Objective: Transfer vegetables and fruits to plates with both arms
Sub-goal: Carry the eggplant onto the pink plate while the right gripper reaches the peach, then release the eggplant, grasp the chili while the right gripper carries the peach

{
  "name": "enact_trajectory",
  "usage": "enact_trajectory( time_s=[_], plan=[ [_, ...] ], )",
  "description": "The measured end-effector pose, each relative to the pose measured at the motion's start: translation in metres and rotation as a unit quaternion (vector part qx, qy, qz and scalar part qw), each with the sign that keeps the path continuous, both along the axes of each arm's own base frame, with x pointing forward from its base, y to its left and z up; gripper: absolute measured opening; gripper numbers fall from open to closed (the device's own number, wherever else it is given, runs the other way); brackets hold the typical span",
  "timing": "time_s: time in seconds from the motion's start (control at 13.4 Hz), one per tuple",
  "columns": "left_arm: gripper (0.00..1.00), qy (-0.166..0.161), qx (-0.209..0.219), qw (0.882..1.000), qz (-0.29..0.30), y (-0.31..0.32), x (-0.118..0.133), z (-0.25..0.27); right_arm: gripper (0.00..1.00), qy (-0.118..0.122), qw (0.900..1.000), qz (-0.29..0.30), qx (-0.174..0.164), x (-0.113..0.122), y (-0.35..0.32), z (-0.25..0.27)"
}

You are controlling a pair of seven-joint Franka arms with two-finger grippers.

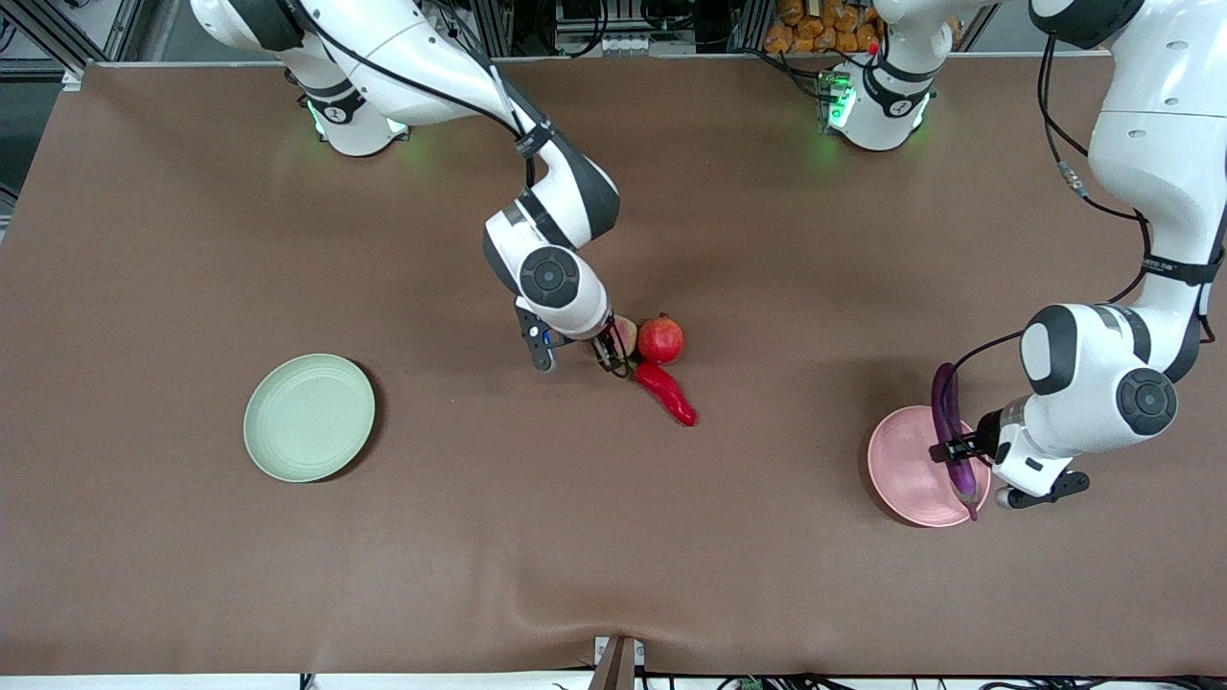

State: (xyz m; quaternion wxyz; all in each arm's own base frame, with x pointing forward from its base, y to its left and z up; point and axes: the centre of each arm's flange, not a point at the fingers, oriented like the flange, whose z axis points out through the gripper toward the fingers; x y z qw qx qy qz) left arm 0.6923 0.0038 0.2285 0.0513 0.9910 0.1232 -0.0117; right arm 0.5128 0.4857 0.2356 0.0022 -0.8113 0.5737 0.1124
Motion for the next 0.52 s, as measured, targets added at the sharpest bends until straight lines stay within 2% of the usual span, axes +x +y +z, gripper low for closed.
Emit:
enact_trajectory(
  time_s=[0.07,0.15,0.37,0.52],
  plan=[
    [0.93,-0.002,-0.003,1.0,0.009,-0.01,0.002,0.003,1.0,-0.002,1.0,0.0,0.001,-0.003,0.004,-0.002],
    [1.0,-0.004,-0.006,1.0,0.025,-0.026,0.004,0.008,1.0,-0.004,1.0,-0.002,0.001,-0.005,0.007,-0.005],
    [1.0,0.0,-0.017,0.995,0.093,-0.111,0.002,0.02,1.0,-0.009,1.0,-0.003,0.001,-0.009,0.012,-0.025],
    [1.0,-0.007,-0.026,0.991,0.13,-0.184,-0.009,0.023,0.94,-0.014,1.0,-0.001,0.001,-0.009,0.013,-0.032]
  ],
)
